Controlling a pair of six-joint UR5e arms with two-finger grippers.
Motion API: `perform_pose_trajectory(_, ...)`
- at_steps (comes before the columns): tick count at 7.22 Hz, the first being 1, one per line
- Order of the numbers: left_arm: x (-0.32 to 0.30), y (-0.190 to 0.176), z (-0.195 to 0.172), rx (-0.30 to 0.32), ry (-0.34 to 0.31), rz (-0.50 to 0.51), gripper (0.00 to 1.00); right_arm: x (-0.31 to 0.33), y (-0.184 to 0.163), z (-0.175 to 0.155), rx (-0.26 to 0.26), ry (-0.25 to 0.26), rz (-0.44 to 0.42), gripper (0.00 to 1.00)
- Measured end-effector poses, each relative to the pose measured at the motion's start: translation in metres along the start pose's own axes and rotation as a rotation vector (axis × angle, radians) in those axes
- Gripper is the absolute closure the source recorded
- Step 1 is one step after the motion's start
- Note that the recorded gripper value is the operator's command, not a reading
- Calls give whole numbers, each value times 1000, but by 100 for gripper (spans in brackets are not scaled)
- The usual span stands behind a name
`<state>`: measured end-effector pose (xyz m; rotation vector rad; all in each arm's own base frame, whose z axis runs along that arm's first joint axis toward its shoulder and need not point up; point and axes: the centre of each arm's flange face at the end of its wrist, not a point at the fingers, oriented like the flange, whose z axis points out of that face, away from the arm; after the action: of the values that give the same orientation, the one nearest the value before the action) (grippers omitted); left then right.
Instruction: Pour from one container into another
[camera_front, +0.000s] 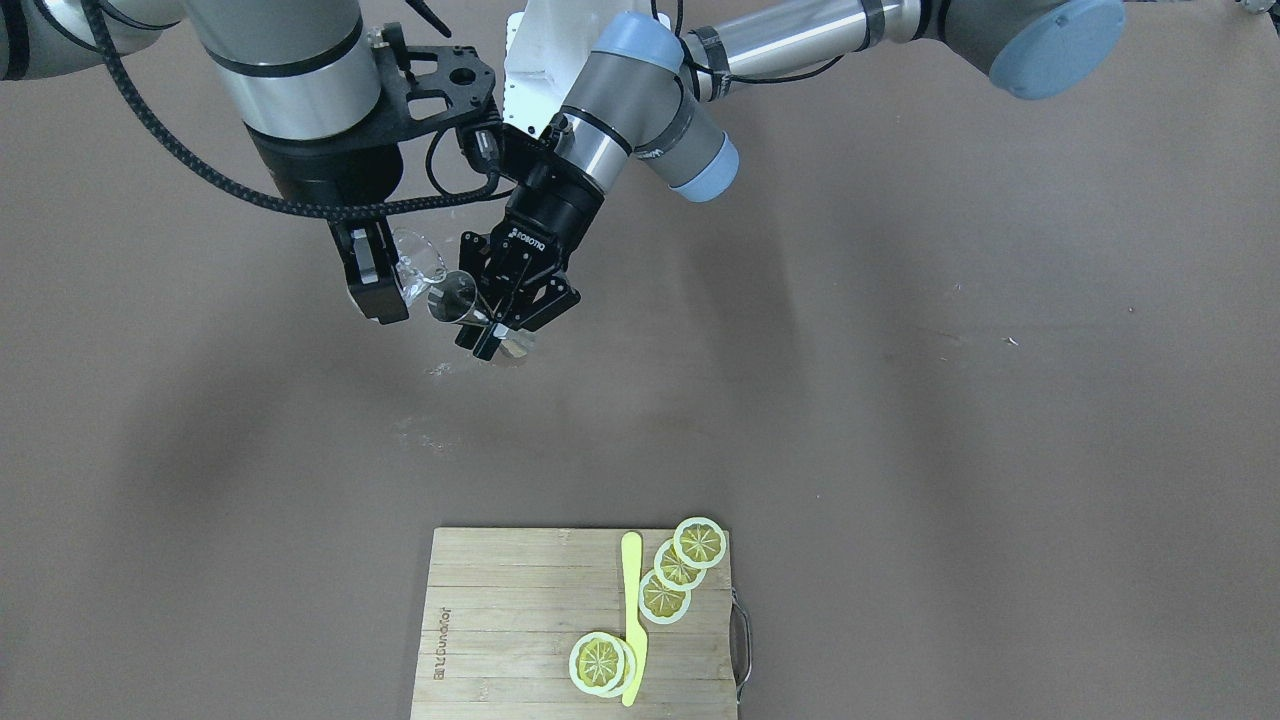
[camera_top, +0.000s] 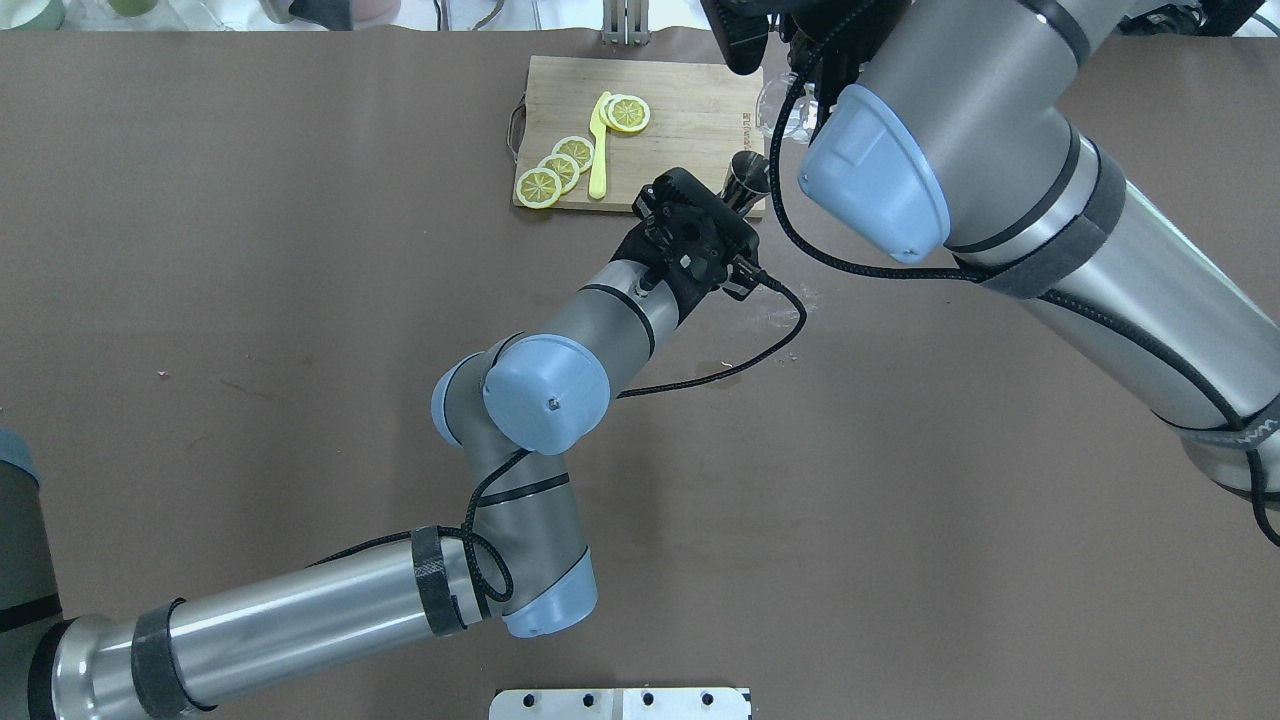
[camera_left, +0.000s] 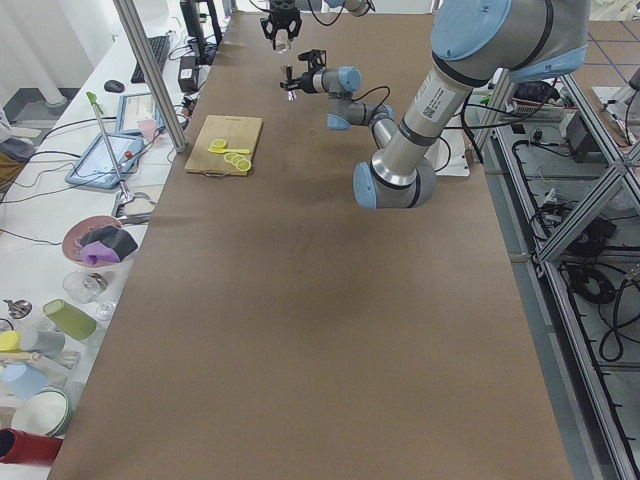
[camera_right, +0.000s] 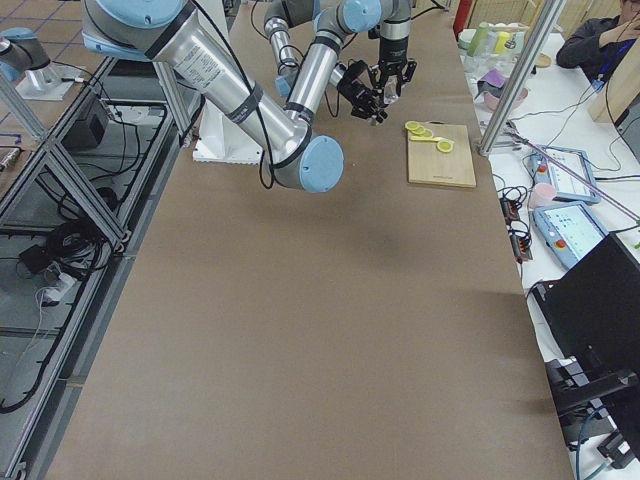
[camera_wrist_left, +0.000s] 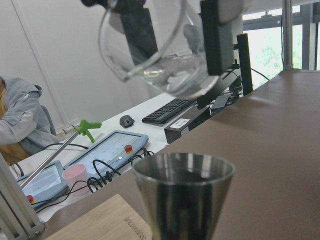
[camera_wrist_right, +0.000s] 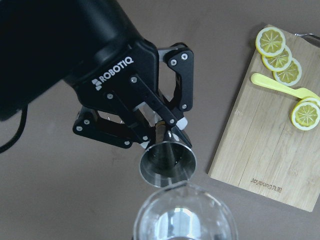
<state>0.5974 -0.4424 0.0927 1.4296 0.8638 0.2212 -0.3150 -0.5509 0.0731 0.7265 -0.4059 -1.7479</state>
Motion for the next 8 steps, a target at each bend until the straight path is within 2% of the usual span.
perform_pose_trajectory(3, 2, 3, -1, -3, 1, 2, 100, -7, 3, 10, -77, -30, -32, 100)
perform_pose_trajectory(8, 1, 4, -1, -4, 0, 10, 100, -13, -8, 32, -162, -95, -56, 100)
